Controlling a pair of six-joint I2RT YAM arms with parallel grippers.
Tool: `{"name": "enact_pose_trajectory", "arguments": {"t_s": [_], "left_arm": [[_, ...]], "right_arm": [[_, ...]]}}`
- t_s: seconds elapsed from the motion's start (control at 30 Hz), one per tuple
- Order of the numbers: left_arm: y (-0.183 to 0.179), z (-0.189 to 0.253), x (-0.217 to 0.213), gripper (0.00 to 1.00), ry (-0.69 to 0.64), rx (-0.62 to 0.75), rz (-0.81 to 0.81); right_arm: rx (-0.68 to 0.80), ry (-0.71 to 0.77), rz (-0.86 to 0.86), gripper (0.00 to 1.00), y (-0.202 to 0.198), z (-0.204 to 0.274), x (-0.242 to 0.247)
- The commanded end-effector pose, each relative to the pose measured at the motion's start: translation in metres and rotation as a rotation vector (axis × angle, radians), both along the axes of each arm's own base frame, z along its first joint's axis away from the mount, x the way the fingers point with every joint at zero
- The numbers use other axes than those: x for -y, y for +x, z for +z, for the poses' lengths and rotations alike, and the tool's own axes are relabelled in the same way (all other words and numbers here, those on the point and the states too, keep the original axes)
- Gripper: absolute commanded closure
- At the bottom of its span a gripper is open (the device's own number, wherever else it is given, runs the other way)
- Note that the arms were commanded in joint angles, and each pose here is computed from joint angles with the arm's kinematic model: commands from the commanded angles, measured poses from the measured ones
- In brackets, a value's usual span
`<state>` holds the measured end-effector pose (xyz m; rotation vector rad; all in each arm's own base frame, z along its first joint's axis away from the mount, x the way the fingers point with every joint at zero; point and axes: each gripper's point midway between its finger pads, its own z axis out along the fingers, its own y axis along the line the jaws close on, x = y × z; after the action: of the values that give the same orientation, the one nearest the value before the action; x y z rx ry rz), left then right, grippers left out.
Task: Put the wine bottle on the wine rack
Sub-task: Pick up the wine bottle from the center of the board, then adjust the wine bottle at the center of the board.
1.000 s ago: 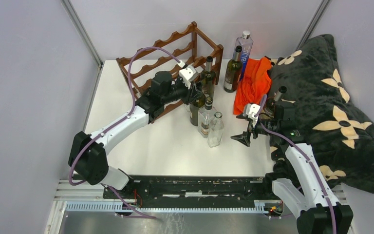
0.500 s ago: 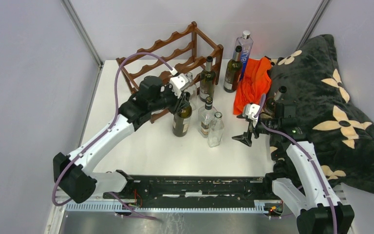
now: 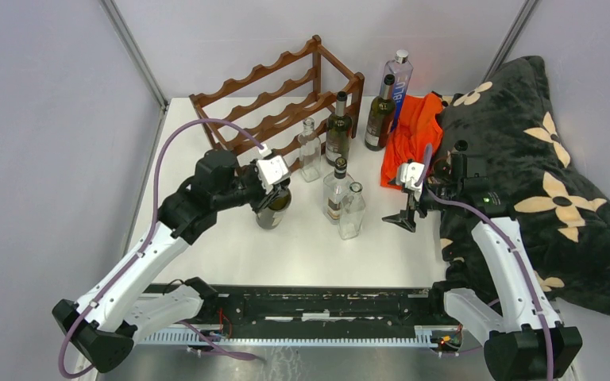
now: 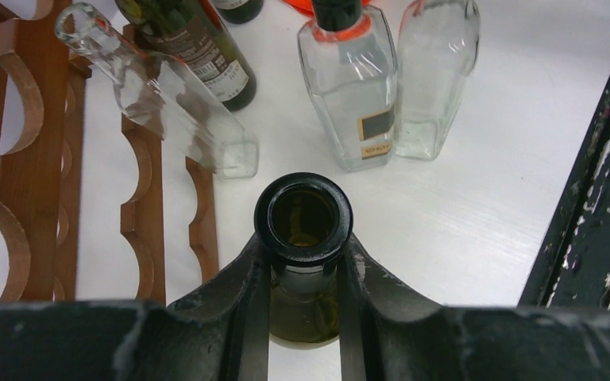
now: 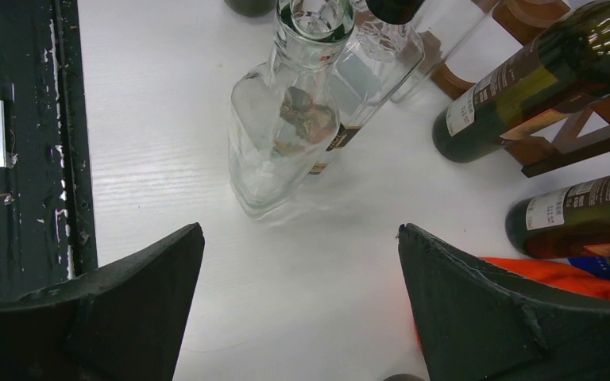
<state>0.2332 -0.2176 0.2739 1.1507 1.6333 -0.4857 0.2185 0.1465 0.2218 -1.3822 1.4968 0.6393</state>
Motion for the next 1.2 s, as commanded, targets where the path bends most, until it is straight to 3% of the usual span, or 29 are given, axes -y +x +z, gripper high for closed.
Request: {"name": "enact_pose_trajectory", "arguments": {"t_s": [0.0, 0.33, 0.6, 0.83, 1.17], "left_arm": [[-0.001, 0.032, 0.003, 0.98, 0.016, 0.231, -0.102], [-0.010, 0.034, 0.019, 0.98, 0.091, 0.338, -0.117], [-0.017, 0.017, 0.030, 0.98, 0.229, 0.420, -0.132], [-0.010, 0.007, 0.033, 0.98, 0.334, 0.481, -0.133], [0.003, 0.007, 0.043, 0.98, 0.382, 0.574, -0.150]], "right_arm": [[0.083, -0.025, 0.012, 0.02, 0.006, 0.024, 0.003], [0.082, -0.025, 0.010, 0.02, 0.013, 0.029, 0.002], [0.074, -0.029, 0.000, 0.02, 0.016, 0.027, 0.003], [0.066, -0.025, -0.001, 0.02, 0.017, 0.025, 0.003], [0.053, -0.013, -0.005, 0.02, 0.016, 0.019, 0.001]]}}
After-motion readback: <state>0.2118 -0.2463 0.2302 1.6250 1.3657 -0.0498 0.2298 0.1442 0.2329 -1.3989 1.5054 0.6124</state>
